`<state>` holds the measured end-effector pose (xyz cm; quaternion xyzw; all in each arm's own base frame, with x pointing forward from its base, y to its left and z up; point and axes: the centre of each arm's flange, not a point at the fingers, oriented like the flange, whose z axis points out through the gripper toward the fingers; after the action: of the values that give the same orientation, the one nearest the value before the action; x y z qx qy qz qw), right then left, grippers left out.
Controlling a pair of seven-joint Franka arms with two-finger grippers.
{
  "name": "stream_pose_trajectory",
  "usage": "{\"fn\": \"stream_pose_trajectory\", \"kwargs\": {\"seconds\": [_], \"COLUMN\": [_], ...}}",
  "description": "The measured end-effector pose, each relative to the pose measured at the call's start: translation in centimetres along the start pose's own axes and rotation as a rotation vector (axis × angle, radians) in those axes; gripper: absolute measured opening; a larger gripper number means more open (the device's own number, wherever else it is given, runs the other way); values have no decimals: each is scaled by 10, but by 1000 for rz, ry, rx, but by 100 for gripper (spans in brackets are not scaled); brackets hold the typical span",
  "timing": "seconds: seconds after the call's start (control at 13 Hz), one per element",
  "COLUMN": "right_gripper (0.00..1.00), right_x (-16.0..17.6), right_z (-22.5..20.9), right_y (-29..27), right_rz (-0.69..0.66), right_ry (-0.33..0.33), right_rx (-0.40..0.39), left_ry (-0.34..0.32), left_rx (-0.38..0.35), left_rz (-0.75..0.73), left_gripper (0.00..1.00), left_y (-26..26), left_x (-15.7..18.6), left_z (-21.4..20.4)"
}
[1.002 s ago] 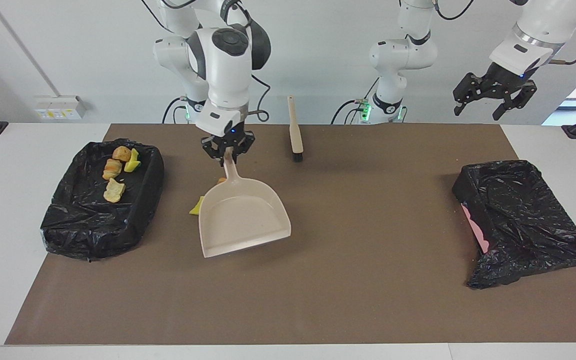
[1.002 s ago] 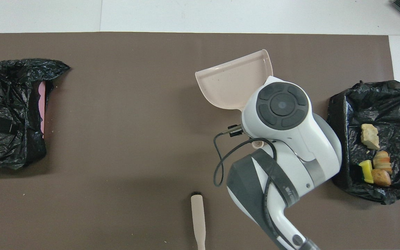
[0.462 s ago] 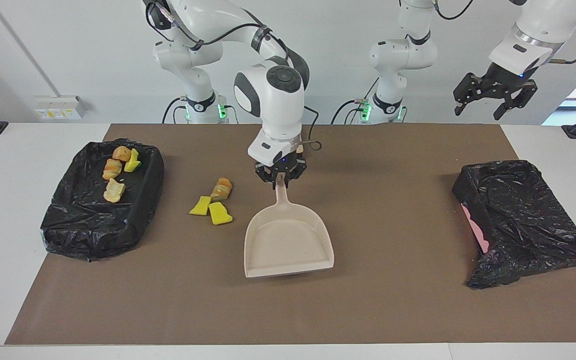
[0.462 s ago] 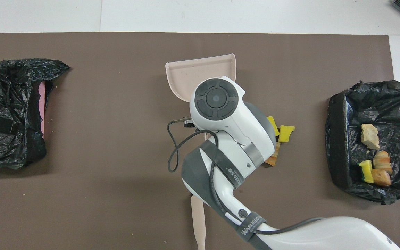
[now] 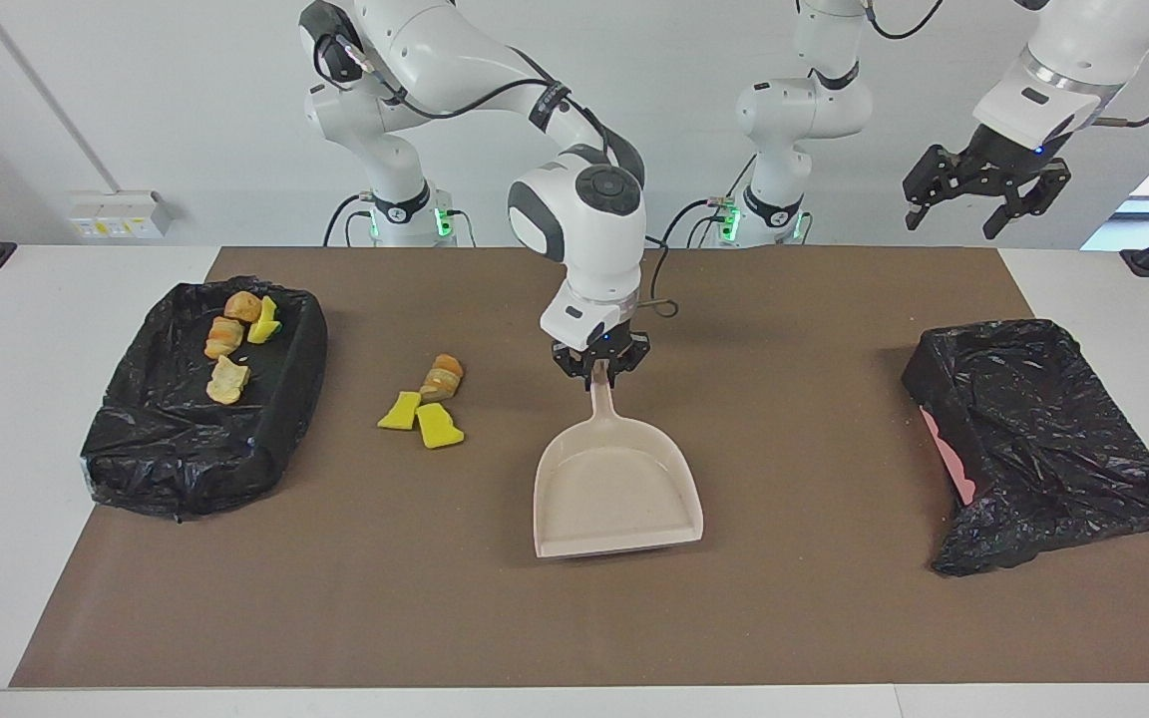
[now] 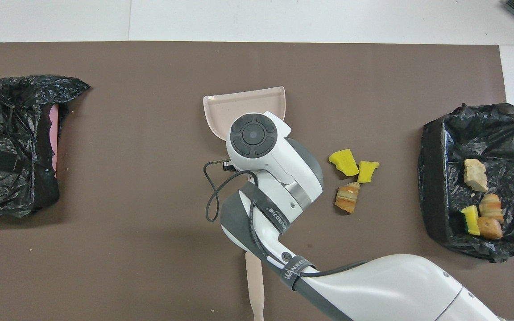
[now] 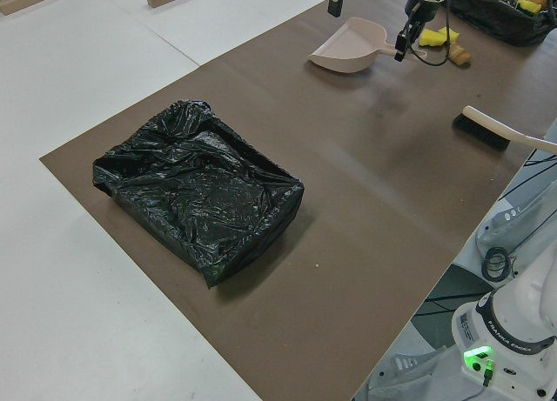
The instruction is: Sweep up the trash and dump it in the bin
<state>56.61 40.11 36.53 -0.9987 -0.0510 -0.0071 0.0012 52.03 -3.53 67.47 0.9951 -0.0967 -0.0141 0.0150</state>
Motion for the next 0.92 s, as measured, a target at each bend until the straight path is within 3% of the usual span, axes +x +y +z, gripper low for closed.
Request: {"fn": "stream_pose_trajectory", "kwargs": {"seconds": [0.23, 0.31, 0.54, 0.69, 0.92], "right_gripper": [33, 40, 79, 99, 100], "right_x": [-2, -2, -6, -17, -55], "right_z": [2, 3, 0, -26, -96], "right_y": [-5, -4, -4, -1, 5], "right_rz": [-8, -7, -13, -17, 3], "right_ry": [4, 3, -12, -31, -57], "right_rx": [4, 3, -19, -53, -37], "left_ry": [0, 1, 13, 26, 47], "left_rx": [0, 0, 2, 4, 6], "left_rz": [5, 9, 19, 25, 56], "left_gripper": [100, 100, 100, 100, 100], "left_y": [1, 2, 7, 10, 26], "left_x": [0, 0, 2, 4, 11], "left_z": [0, 0, -1, -2, 1]}}
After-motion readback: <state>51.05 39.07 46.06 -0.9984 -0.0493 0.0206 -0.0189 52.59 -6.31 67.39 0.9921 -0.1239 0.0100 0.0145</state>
